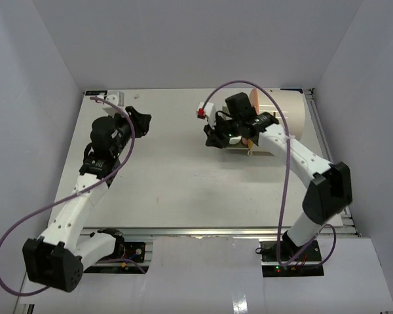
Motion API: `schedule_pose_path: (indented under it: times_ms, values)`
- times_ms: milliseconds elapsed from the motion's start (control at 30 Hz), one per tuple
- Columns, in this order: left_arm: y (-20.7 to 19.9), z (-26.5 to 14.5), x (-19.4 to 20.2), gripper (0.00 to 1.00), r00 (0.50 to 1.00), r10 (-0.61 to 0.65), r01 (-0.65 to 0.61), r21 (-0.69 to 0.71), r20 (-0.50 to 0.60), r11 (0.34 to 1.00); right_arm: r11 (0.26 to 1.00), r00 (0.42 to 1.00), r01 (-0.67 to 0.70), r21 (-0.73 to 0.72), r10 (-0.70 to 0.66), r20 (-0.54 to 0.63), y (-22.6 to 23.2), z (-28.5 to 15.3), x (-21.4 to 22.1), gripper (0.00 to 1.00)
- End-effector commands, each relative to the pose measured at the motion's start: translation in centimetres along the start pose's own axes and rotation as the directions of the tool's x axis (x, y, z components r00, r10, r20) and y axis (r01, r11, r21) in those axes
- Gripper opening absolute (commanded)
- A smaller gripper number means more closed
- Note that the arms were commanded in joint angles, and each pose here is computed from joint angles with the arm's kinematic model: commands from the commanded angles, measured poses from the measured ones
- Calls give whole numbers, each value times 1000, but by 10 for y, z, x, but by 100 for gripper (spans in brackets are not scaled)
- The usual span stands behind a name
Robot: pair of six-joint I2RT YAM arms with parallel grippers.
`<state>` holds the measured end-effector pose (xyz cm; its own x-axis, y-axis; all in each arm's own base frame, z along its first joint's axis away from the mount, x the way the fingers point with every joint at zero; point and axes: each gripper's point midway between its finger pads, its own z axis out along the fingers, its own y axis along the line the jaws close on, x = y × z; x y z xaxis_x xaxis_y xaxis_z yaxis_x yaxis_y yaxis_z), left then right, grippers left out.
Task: Organize the makeup
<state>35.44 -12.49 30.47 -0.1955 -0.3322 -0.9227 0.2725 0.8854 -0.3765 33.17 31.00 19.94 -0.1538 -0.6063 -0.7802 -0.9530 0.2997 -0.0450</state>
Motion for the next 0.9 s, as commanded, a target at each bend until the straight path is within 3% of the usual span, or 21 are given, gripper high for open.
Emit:
schedule_pose_path:
  times_ms: [0,100,233,267,500,867]
  values:
    - [22,-27,43,45,998,-20,15,-89,-54,996,943,966,-183,279,225,-128,-45,35,1,19]
    - [32,-42,41,47,1000,-4,2,-131,-15,991,842,905,-320,433,408,-124,-72,70,20,23]
    - [32,-44,37,49,1000,6,-7,-134,-3,991,741,877,-277,612,455,-154,-101,78,55,44]
    - [31,-44,37,49,1000,7,-8,-131,-7,991,709,867,-263,655,471,-162,-107,79,67,45]
    - [25,-44,37,50,1000,4,-5,-96,-16,995,507,849,-154,848,507,-149,-132,51,101,49]
    - [24,-44,39,50,1000,1,-2,-90,-18,996,354,812,-109,929,571,-123,-151,5,141,54]
